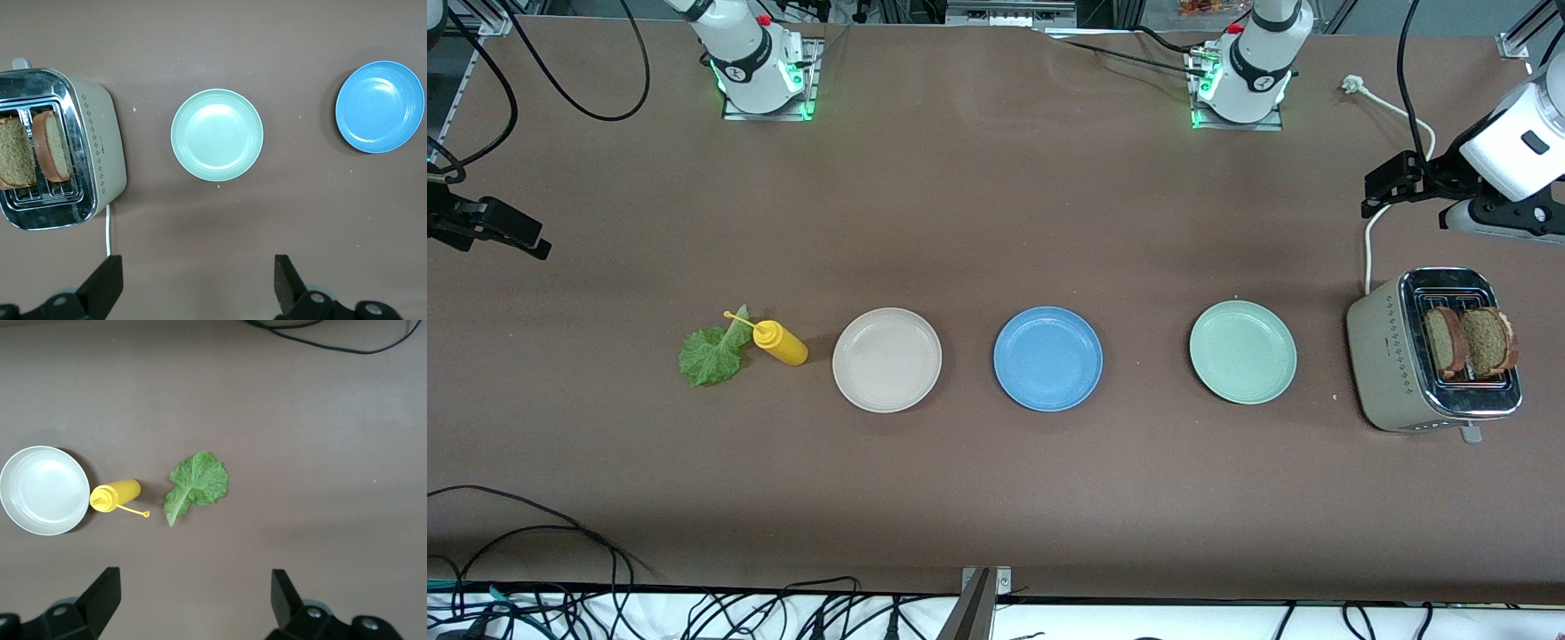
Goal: Make sandwich in blue plate with both arms
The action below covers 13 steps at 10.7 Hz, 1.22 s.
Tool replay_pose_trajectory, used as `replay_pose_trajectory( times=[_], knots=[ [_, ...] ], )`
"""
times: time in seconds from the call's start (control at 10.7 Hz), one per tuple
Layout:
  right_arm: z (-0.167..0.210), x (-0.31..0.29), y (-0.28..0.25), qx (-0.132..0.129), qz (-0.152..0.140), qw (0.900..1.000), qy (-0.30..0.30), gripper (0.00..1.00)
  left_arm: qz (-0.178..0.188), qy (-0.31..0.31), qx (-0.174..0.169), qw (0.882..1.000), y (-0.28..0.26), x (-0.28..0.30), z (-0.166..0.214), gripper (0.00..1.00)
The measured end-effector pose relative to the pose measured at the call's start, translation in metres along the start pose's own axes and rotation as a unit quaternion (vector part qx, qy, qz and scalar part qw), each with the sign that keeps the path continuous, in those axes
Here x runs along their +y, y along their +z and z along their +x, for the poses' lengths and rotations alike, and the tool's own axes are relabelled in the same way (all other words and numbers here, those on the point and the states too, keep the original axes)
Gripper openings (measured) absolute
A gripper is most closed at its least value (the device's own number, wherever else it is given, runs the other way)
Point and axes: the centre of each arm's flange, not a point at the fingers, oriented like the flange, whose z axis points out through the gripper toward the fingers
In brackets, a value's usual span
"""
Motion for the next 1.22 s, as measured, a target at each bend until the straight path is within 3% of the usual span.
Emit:
replay_pose_trajectory(
  times=[1.22],
  knots=[
    [0.0, 0.002, 0.0, 0.0, 0.0, 1.0, 0.002, 1.0, -0.001, -0.013, -0.002, 1.0, -0.002, -0.015, -0.002, 1.0]
  ],
)
